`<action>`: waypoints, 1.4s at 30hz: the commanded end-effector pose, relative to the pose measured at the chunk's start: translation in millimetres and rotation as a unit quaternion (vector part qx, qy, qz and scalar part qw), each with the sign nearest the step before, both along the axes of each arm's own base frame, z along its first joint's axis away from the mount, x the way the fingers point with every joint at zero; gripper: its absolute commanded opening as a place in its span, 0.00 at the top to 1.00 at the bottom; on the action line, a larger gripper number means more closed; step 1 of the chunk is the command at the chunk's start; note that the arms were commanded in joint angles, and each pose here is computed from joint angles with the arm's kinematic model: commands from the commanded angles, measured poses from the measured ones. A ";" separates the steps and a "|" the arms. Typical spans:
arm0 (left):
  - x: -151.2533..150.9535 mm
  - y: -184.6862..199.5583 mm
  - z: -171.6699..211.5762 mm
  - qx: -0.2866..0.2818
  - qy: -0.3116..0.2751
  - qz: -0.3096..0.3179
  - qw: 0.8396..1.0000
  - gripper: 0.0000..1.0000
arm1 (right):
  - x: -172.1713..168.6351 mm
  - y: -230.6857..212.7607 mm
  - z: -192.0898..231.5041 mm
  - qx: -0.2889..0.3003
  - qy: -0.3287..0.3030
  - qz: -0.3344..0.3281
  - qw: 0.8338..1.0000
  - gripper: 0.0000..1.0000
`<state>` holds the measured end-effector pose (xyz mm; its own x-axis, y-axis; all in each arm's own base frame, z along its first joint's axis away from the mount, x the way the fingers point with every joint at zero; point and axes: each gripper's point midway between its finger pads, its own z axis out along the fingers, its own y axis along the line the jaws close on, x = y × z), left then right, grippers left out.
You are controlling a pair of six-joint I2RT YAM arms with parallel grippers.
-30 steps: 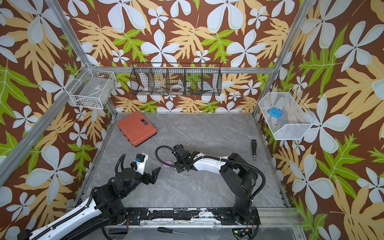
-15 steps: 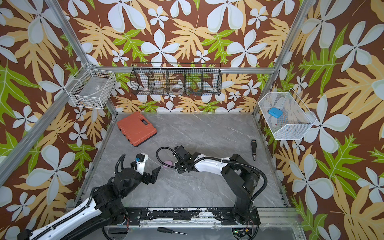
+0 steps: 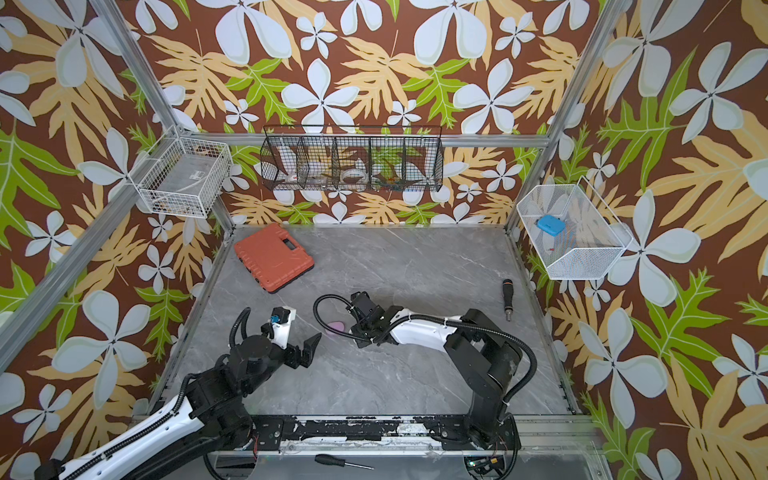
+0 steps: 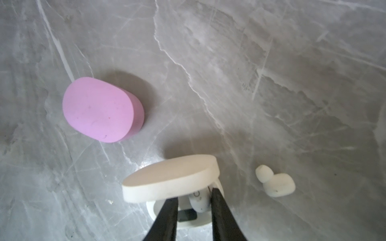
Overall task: Insert the wireless bluetooth earbuds into the charging case
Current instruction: 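Lower the earbud into the case slot and open the right gripper, then raise the open right gripper up and away from the case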
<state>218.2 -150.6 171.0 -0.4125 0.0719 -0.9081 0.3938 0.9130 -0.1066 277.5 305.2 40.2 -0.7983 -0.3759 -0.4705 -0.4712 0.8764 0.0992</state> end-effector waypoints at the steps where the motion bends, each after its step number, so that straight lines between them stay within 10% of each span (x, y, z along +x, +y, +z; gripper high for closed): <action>1: 1.3 -3.3 6.8 -0.009 -0.010 -0.006 1.000 0.00 | 0.4 -2.9 2.9 -0.002 -0.004 -0.007 1.000 0.71; 42: 1.3 -3.0 6.8 -0.010 -0.010 -0.007 1.000 0.00 | -49.8 25.6 -6.4 0.110 0.043 -0.014 0.993 0.59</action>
